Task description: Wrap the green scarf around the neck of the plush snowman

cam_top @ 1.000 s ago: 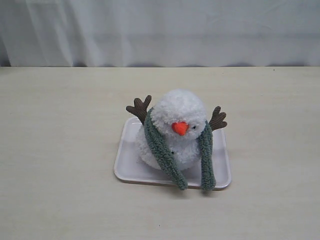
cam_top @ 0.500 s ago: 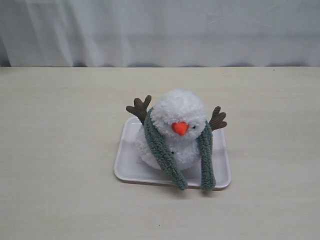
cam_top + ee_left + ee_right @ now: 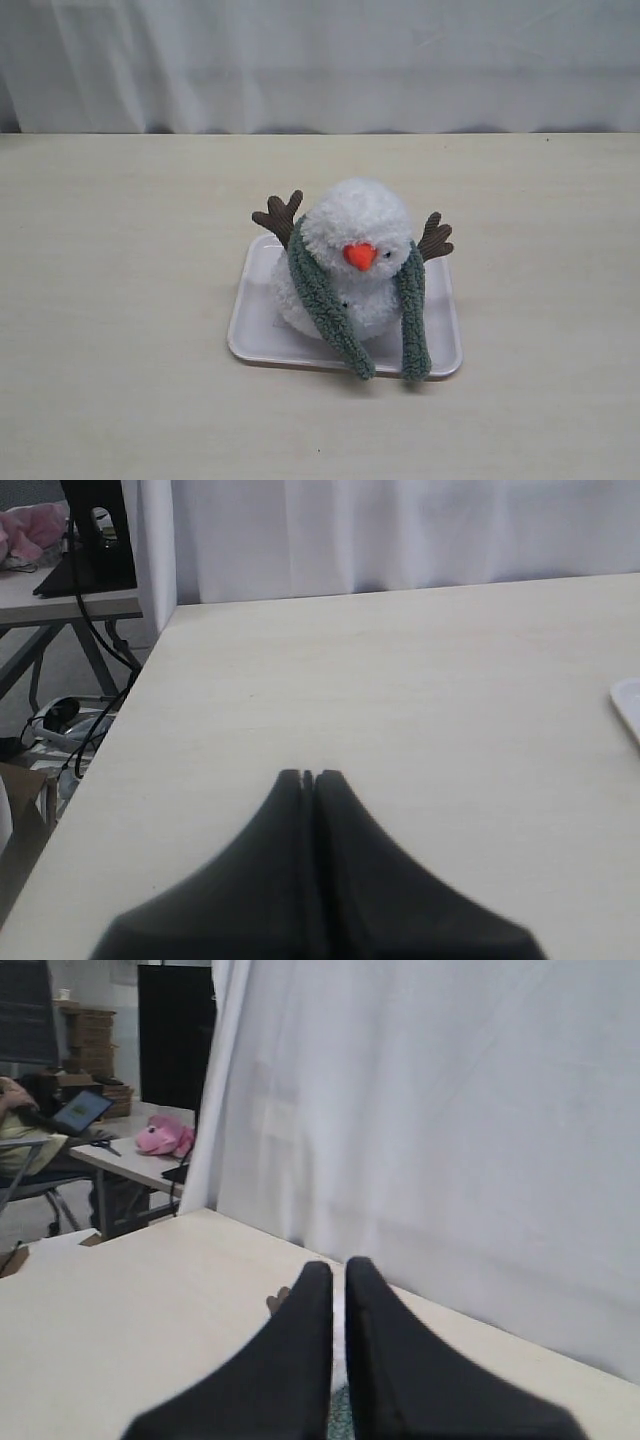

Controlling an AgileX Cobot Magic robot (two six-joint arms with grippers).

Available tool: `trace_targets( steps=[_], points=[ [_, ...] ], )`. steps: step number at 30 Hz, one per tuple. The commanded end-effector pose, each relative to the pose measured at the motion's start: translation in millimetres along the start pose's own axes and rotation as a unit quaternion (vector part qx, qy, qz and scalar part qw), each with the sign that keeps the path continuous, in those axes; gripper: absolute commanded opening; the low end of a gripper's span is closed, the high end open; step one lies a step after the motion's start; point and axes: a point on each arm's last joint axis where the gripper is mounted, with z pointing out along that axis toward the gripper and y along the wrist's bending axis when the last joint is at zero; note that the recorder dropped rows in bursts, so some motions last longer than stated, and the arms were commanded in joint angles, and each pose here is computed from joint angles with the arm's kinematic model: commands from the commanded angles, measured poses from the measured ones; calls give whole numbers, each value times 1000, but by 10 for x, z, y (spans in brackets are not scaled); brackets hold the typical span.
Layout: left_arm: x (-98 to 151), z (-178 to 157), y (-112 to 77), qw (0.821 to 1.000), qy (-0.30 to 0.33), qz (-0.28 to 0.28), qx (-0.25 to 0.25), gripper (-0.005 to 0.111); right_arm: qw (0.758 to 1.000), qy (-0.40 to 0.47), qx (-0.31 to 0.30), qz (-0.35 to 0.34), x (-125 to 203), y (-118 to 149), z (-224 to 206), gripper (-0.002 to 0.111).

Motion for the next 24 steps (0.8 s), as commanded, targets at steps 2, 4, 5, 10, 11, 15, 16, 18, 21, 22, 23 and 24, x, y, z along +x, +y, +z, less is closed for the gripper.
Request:
trace_targets(
  steps=[2,4,5,10,11,15,16,18,21,22,23,24],
  points=[
    [-3,2,0,1000,-6,-3,-1,0,998,2,64,3,-19,62,33,4],
    [-3,2,0,1000,-6,-3,-1,0,996,5,88,2,-22,83,50,4],
    [-3,2,0,1000,-6,-3,-1,0,995,7,100,2,-24,94,59,4],
    [-3,2,0,1000,-6,-3,-1,0,990,13,143,1,-29,130,94,4],
    [-3,2,0,1000,-6,-3,-1,0,989,14,148,1,-29,135,99,4],
    [-3,2,0,1000,-6,-3,-1,0,984,18,177,1,-32,157,124,4],
    [-3,2,0,1000,-6,-3,-1,0,983,18,182,1,-32,160,128,4],
    [-3,2,0,1000,-6,-3,-1,0,983,19,184,1,-33,162,130,4],
    [-3,2,0,1000,-6,-3,-1,0,983,19,184,1,-33,162,130,4],
    [-3,2,0,1000,-6,-3,-1,0,983,19,184,1,-33,162,130,4],
    [-3,2,0,1000,-6,-3,-1,0,983,19,184,1,-33,162,130,4],
    [-3,2,0,1000,-6,-3,-1,0,983,19,184,1,-33,162,130,4]
  ],
)
